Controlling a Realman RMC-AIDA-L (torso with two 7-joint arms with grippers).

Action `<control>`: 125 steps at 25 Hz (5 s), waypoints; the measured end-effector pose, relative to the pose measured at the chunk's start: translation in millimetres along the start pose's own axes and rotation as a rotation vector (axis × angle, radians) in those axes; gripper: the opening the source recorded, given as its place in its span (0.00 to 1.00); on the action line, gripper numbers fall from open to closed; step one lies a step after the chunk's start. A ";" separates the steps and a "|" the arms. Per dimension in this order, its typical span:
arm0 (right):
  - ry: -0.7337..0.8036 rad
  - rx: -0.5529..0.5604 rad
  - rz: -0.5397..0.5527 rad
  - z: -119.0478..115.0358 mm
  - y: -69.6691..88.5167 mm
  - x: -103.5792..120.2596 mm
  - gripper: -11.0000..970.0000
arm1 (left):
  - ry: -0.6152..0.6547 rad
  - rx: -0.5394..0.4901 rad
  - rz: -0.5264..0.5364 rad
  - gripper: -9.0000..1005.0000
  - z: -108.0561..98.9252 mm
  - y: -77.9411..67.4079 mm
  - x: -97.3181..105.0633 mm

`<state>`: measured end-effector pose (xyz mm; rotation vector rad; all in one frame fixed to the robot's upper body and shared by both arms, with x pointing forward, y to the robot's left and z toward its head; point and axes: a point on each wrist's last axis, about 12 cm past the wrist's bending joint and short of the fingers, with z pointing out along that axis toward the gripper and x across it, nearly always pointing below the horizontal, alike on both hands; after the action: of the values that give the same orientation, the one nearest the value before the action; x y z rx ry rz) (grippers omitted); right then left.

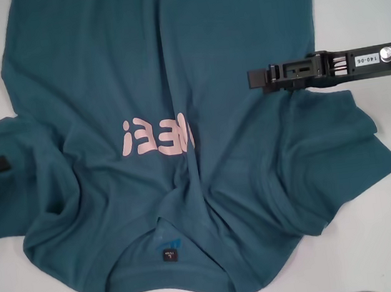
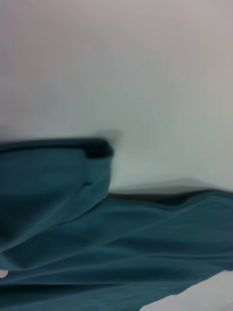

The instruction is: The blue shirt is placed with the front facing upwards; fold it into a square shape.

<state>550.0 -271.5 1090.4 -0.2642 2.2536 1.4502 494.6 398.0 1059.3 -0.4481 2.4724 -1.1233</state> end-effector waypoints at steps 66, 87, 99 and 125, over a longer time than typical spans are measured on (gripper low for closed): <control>-0.039 0.007 0.027 -10.0 -4.6 0.4 0.75 | 0.067 -0.145 0.205 0.02 -57.8 -70.2 -88.0; -0.037 0.007 0.034 -9.0 -4.0 -1.0 0.74 | 0.276 0.047 0.117 0.02 8.0 -116.2 -59.1; -0.041 0.011 0.039 -10.2 -5.2 0.8 0.74 | 0.237 0.054 0.073 0.03 57.3 -121.6 -56.3; -0.046 0.024 0.041 -11.3 -7.2 0.8 0.73 | 0.326 0.098 0.171 0.43 74.7 -143.3 -43.6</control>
<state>549.1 -284.7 1088.1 -0.1757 2.2501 1.4340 585.9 278.9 1133.4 -0.0227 2.6502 -1.3252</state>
